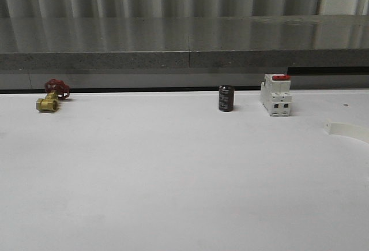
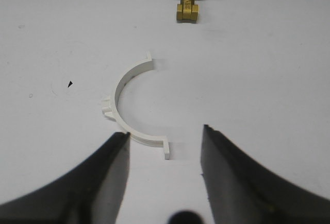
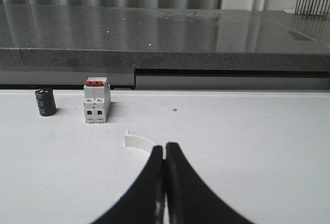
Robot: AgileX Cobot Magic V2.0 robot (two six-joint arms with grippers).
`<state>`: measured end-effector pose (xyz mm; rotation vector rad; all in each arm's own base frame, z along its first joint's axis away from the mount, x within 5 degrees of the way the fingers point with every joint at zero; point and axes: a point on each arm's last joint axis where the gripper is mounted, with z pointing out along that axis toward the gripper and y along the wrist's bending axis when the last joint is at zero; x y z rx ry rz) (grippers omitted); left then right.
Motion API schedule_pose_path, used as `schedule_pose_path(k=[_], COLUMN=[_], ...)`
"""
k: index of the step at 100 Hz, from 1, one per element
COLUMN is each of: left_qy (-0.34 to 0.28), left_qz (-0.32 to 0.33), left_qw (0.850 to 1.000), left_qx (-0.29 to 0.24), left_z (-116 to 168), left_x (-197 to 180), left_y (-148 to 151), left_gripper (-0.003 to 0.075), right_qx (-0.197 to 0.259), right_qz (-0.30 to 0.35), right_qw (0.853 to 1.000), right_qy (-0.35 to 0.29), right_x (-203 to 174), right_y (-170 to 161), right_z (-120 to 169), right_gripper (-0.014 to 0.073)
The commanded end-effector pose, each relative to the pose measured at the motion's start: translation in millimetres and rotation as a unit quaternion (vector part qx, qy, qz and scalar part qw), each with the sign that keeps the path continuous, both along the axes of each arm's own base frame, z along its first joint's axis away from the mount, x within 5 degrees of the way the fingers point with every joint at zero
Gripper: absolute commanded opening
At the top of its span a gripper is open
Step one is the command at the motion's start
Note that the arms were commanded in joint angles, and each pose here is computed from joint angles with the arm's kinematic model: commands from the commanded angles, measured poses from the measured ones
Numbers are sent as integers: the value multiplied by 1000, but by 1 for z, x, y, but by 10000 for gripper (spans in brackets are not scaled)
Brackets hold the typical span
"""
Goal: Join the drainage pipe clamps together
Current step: 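Lower the left gripper toward the white clamp half nearest it, then grasp the clamp half's end tab with the left gripper and lift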
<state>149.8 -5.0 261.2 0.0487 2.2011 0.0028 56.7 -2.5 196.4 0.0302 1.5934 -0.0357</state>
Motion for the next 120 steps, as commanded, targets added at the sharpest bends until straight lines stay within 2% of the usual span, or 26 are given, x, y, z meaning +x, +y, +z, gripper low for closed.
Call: schedule_pose_path(k=[1,20,40,57,76,89,120], left_qy=[-31,79,148,232,304,336,359], left_qz=[-3,31,68,111,130,130,130], left_qw=[999,996,986,966,943,932,923], left_qx=[-5,-13,-18,-35,-42,-46,-51], left_z=[18,19,7,-13,-37,-51,-74], left_x=[25,70,115,142,169,185,210], left_y=[-3,6,24,45,61,63,66], left_gripper=[437,437,437,437,437,437,437], right_qx=[-9,-9,-9,-9,-9,-9,-9], right_qz=[-2,-2,-2,-2,-2,-2,-2], right_qw=[999,999,999,999,999,999,999], right_qy=[-53,-53,-53,-53,-53,-53,-53], right_x=[-2,-2,-2,-2,-2,-2,-2], right_y=[0,0,0,0,0,0,0], right_z=[13,13,13,13,13,13,13], right_gripper=[-66,-66,-66,-66,-66,-66,-66])
